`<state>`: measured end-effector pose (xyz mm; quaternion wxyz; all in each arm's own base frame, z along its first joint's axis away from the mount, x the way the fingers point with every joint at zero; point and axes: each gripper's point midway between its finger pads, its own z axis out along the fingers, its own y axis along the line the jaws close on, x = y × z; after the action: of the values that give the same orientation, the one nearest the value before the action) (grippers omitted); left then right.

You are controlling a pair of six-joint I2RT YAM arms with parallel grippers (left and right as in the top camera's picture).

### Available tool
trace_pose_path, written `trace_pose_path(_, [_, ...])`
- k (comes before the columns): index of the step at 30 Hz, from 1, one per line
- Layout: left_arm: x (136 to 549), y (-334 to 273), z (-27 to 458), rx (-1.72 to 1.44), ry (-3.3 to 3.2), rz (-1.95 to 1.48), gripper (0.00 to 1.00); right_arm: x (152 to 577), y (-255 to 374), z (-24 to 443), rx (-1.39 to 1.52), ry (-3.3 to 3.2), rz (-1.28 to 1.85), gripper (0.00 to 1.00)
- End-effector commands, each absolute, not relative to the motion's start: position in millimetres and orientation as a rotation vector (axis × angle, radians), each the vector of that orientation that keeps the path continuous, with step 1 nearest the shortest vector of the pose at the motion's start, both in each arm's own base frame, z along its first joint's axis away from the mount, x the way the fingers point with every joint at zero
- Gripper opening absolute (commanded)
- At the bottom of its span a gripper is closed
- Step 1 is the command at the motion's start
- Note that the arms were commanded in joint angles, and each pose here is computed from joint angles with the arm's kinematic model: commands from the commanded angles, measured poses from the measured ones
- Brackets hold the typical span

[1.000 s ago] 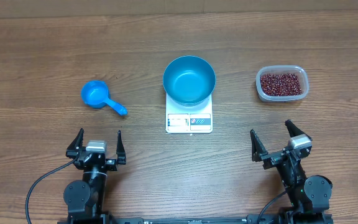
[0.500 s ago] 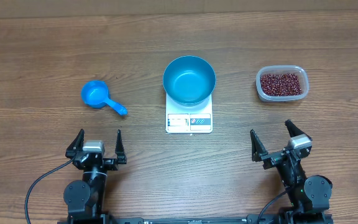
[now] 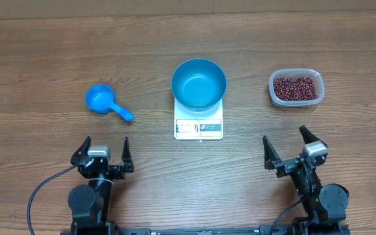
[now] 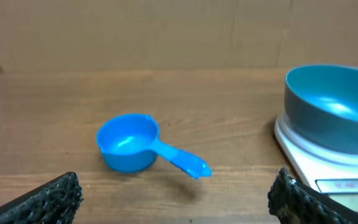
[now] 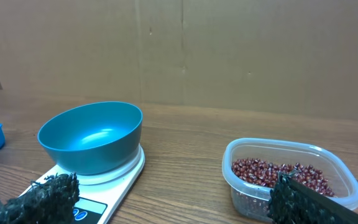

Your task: Scoop item into bowl and weigh 150g on scale

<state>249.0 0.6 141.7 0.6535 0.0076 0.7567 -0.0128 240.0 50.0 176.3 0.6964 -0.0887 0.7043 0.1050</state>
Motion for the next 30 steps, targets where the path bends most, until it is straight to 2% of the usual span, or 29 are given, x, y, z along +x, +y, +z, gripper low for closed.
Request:
trace_pose_path(1, [250.7,-1.7,158.2,0.016,1.717,-0.047,1.0,240.7,47.1,174.5,-0.181,1.569,0.228,1.0])
trace_pose_path(10, [269.6,-0.8,183.3,0.017,1.814,-0.051,1.0,240.7,47.1,174.5,-0.181,1.569,0.228,1.0])
trace_pose_path(30, [368.6,-21.5,205.8,0.039,2.426,-0.302,1.0,240.7,47.1,174.4,-0.181,1.569,0.228,1.0])
